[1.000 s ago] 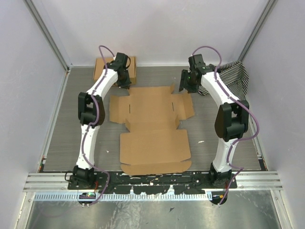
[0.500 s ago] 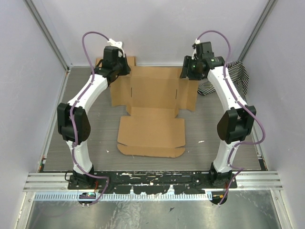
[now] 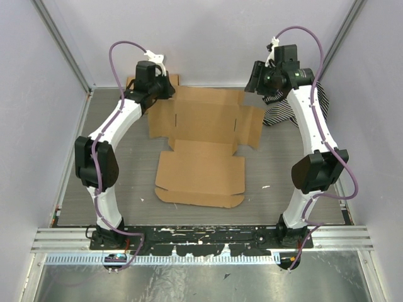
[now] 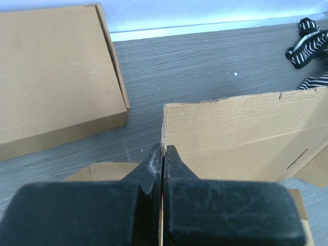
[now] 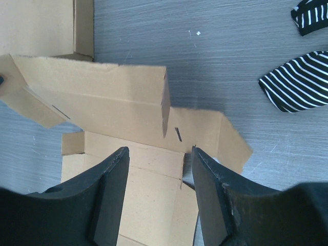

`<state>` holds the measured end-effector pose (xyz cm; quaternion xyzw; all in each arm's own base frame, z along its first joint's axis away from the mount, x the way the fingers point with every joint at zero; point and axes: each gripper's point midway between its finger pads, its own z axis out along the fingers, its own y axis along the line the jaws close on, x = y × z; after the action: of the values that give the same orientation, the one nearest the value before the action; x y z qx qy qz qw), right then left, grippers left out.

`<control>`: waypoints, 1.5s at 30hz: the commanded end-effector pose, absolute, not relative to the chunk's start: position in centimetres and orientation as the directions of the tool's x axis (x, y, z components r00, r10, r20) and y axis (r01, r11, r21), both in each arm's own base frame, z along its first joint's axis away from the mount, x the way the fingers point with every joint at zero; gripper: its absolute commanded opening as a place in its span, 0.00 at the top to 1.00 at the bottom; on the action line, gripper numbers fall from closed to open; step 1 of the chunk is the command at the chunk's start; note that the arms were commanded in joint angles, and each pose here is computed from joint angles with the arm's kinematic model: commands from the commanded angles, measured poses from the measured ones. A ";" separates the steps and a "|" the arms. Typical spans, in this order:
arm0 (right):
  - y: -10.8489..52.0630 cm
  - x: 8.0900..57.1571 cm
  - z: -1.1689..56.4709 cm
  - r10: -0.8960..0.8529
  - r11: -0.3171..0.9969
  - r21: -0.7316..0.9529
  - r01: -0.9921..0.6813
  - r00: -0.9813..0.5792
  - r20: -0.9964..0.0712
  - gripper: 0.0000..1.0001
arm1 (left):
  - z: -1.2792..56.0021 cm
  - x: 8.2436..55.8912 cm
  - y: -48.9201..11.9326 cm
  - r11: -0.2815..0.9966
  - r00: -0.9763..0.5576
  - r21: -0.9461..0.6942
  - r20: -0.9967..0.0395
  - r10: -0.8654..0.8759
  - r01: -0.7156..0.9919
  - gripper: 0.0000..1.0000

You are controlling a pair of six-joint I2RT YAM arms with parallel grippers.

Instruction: Fold the paper box

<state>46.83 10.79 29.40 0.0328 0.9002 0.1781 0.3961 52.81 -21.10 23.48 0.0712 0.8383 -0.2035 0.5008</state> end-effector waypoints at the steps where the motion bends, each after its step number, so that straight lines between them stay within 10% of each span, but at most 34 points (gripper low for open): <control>1: 10.9 47.2 31.3 0.218 0.914 0.390 -0.116 -0.669 -0.711 0.43 | 28.7 51.4 -22.4 0.863 -0.352 -0.217 -0.935 -0.049 0.456 1.00; 45: 11.4 44.5 24.8 0.159 0.929 0.366 -0.058 -0.831 -0.534 0.65 | 31.5 45.5 -23.9 0.813 -0.106 -0.053 -0.994 0.011 0.580 1.00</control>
<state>43.84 11.65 22.86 0.0351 0.9451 0.1936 0.2608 46.51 -23.76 28.34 0.1892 0.7457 -0.2200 0.5998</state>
